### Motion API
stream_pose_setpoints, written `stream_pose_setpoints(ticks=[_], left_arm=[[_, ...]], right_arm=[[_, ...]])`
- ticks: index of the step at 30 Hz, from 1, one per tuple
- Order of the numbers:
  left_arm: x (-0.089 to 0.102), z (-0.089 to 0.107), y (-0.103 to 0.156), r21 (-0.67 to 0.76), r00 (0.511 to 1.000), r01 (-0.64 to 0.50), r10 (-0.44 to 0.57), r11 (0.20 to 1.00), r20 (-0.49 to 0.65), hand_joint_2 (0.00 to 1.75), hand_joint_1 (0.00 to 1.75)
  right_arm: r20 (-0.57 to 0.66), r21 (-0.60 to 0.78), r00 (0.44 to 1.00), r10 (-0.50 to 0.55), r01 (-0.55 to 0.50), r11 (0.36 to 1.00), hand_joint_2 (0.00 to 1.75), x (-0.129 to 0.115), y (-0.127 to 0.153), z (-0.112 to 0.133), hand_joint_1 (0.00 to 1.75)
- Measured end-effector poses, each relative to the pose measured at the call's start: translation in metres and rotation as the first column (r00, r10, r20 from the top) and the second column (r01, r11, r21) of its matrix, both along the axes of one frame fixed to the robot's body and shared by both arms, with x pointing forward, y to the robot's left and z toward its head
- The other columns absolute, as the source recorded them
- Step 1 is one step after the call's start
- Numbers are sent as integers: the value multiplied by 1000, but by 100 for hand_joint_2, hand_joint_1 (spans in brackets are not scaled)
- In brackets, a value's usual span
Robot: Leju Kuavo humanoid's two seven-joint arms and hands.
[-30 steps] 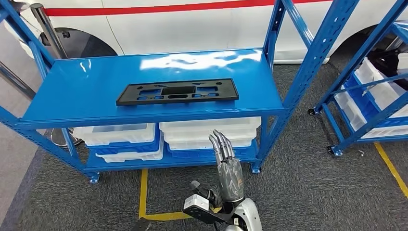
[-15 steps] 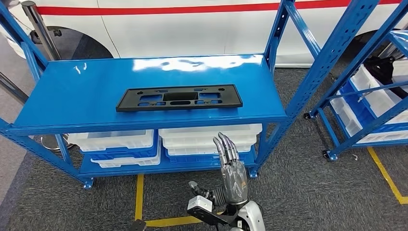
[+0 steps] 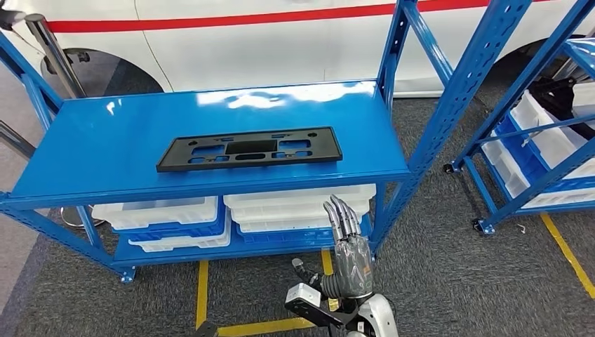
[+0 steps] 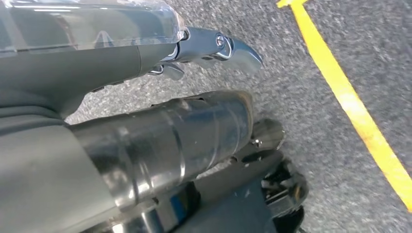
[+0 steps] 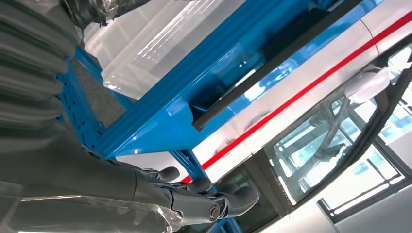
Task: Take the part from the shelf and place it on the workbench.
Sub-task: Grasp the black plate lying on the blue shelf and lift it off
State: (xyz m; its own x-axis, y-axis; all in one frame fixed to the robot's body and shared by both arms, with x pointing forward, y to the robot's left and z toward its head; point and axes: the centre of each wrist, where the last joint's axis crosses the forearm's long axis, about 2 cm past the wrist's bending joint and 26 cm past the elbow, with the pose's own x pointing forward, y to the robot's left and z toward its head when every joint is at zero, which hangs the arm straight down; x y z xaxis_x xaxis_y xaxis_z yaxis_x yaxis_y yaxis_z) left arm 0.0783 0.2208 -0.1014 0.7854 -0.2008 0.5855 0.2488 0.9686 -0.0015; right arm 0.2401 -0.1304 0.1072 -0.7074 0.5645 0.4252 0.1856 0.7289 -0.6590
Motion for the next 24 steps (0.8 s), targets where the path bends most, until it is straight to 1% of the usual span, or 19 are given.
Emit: stream_pose_setpoints(ticks=[6,24], left_arm=[[-3,0,0,0,1000,-7,7,1000,-7,0,0],[1,0,0,-2,1000,-5,5,1000,-2,0,0]], right_arm=[[-9,-5,1000,-1,1,1000,175,0,-2,-1,0],[-15,-16,1000,-20,20,1000,175,1,-8,-4,0]])
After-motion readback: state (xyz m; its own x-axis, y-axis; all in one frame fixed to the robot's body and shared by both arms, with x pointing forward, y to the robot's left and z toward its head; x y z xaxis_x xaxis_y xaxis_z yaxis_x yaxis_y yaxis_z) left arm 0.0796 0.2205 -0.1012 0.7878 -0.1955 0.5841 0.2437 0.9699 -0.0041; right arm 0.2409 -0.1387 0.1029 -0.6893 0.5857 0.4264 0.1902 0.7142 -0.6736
